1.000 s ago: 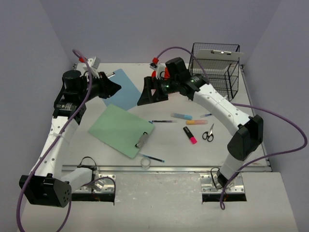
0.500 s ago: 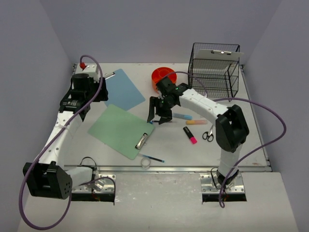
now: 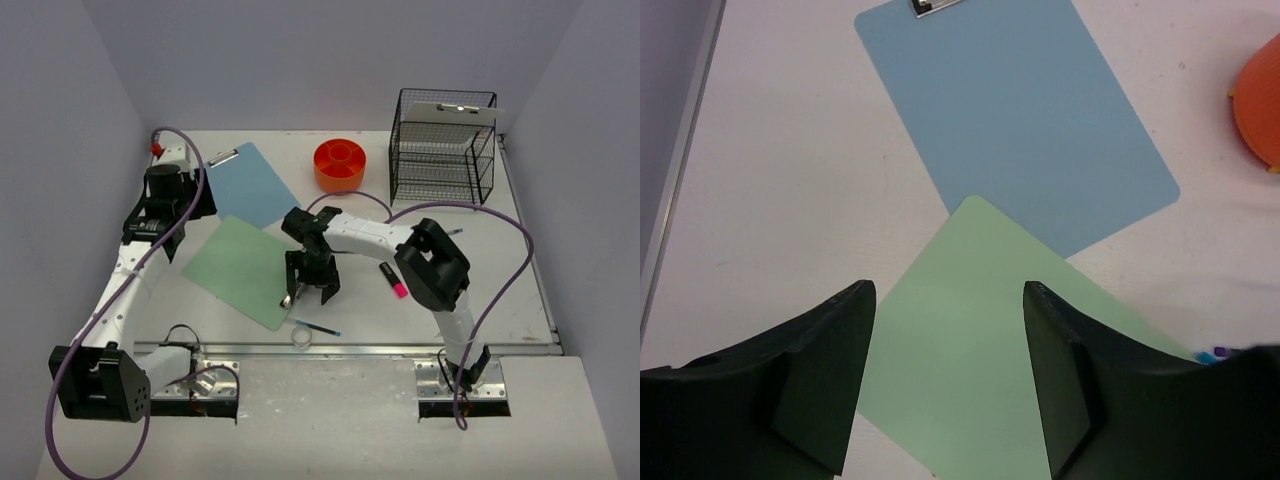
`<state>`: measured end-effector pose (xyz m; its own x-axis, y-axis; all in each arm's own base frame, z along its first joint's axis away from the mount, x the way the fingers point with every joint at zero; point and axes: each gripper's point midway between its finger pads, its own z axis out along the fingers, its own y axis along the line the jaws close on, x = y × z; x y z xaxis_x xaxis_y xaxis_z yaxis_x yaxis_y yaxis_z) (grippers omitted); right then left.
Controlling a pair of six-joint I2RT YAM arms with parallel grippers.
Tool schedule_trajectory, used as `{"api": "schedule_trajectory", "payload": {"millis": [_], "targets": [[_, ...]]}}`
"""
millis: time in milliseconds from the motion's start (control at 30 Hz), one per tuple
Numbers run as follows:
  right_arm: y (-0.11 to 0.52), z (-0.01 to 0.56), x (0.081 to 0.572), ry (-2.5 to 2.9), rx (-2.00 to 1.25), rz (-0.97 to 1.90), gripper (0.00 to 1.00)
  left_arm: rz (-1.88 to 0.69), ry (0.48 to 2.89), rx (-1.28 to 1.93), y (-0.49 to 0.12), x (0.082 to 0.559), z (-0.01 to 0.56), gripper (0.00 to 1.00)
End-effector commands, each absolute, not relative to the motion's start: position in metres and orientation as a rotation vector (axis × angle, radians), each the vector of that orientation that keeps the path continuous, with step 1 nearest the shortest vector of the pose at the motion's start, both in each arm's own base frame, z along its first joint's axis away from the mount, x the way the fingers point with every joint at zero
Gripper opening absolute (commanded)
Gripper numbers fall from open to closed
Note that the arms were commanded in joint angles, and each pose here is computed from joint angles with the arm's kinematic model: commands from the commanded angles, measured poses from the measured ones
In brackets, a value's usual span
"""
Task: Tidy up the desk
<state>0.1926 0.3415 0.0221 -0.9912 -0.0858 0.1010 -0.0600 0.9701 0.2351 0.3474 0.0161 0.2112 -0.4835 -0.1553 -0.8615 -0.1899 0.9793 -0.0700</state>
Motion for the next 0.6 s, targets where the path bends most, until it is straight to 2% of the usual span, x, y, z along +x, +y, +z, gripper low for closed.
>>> {"api": "schedule_trajectory", "payload": {"millis": [0,167,567], "targets": [[0.356,0.033,0.219,-3.095,0.037,-0.368,0.79,0.004,2.002,-0.298,0.023,0.349,0.226,0.59],[0.373,0.032,0.239,-3.136,0.024,-0.401,0.81,-0.004,2.003,-0.31,0.028,0.343,0.218,0.59],[0.365,0.003,0.239,-3.127,-0.022,-0.284,0.8,-0.001,2.02,-0.343,0.044,0.337,0.207,0.59]]}}
